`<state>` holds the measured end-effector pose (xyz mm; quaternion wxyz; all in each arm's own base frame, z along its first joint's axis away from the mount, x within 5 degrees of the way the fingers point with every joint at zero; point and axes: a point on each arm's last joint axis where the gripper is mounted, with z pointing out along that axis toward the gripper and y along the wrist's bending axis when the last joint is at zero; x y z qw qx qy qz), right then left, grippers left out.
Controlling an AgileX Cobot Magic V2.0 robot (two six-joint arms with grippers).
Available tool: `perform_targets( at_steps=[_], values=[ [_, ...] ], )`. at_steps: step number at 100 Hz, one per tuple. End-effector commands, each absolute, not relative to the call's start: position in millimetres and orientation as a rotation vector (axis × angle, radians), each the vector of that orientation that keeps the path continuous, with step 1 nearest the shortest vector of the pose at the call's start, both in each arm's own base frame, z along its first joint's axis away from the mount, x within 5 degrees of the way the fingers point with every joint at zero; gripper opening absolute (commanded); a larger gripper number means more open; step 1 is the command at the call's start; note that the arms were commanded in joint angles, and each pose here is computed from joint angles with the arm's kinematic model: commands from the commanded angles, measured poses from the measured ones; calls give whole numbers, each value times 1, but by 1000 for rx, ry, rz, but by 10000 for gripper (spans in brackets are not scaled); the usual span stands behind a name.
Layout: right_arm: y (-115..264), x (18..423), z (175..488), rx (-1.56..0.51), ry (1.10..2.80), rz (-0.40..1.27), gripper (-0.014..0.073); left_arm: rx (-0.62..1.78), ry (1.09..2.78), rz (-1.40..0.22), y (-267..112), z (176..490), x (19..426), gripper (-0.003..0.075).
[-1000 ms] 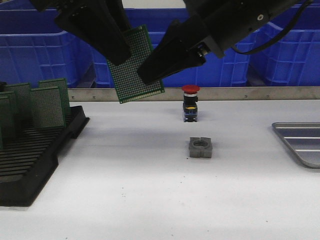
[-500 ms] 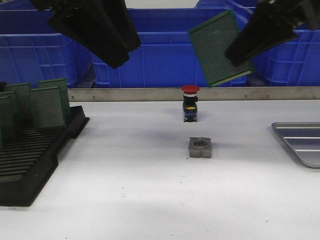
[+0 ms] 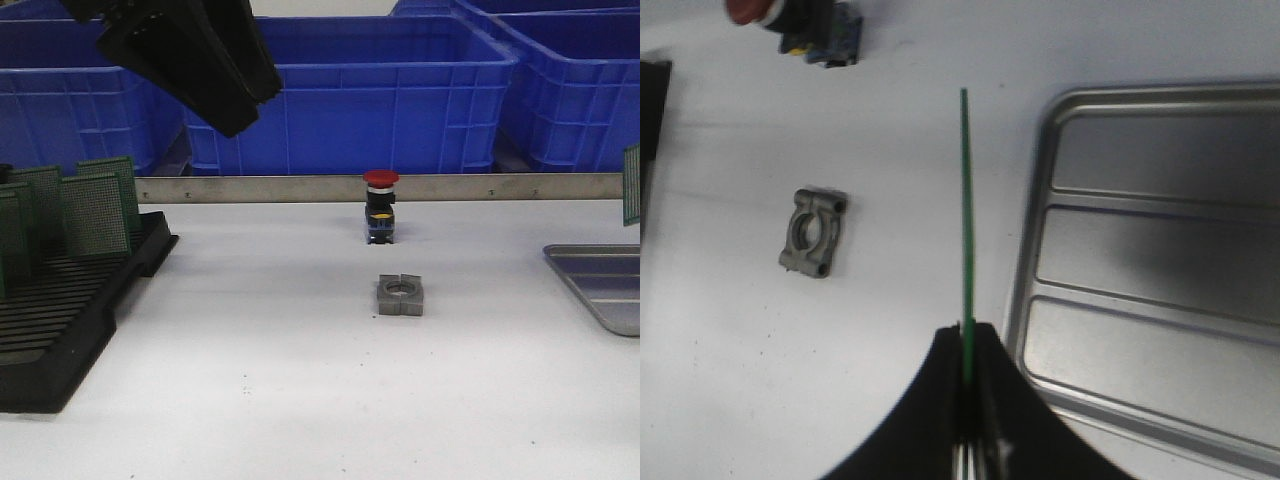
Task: Place circuit board on tray
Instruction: 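Lower the board onto the silver tray and open the right gripper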
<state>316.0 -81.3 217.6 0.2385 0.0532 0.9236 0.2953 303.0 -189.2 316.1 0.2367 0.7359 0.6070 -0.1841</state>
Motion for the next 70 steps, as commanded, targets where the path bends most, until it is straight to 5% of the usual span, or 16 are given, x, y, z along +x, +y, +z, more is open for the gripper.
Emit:
perform_targets(
  at_steps=[1,55,70],
  values=[
    [-86,322,227,220,2452,876,-66,1992,1593,-556,-191,344,288,503],
    [-91,338,163,381,2538,1037,-60,1992,1593,-556,-191,344,288,492],
    [-91,338,163,388,2532,1038,74,1992,1593,-556,-191,344,288,492]
  ],
)
